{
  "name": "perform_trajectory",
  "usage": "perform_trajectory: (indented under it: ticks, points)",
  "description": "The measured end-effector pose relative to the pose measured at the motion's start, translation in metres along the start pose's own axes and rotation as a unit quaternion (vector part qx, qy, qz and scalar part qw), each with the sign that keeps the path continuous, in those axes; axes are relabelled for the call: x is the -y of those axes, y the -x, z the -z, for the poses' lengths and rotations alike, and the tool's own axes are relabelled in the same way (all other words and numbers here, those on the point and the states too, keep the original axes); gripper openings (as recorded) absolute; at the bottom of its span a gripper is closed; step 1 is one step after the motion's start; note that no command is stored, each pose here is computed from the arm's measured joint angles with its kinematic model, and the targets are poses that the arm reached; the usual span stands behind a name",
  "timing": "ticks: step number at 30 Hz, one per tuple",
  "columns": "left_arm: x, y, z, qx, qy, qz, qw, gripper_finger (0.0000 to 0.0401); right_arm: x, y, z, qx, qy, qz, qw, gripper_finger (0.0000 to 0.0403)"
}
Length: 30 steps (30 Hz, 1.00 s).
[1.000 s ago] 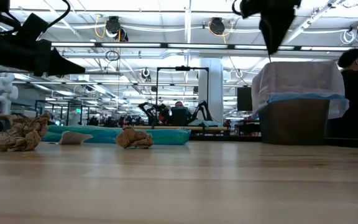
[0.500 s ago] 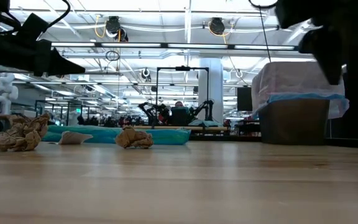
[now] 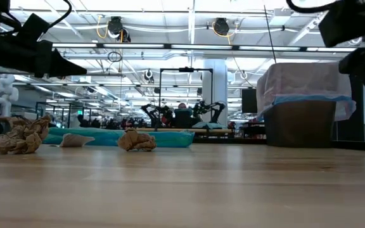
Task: Place trash/remove bag and relplace
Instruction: Put the brown napkin into the trash bin
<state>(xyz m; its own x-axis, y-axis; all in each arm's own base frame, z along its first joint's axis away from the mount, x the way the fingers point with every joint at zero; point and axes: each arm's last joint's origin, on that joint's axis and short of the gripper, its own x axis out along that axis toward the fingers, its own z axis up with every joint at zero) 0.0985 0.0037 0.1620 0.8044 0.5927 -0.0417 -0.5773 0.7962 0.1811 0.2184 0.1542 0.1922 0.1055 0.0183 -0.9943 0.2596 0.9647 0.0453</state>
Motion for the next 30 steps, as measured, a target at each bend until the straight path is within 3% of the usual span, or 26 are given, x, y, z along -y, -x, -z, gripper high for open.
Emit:
perform_trajectory:
  ticks: [8,13,17,23,30]
  points:
    - [0.000,0.000,0.000,0.000,0.000,0.000,1.000,0.0000,-0.009,-0.029,-0.004,-0.043,0.002,0.013,0.999,0.0290]
    - [0.000,0.000,0.000,0.000,0.000,0.000,1.000,0.0000,-0.013,-0.052,-0.004,-0.088,0.001,0.024,0.996,0.0282]
    - [0.000,0.000,0.000,0.000,0.000,0.000,1.000,0.0000,-0.014,-0.058,-0.005,-0.103,-0.002,0.023,0.994,0.0216]
    - [0.000,0.000,0.000,0.000,0.000,0.000,1.000,0.0000,-0.008,-0.050,-0.015,-0.088,0.002,0.019,0.996,0.0027]
    - [0.000,0.000,0.000,0.000,0.000,0.000,1.000,0.0000,0.022,-0.031,-0.066,0.023,0.049,0.082,0.995,0.0005]
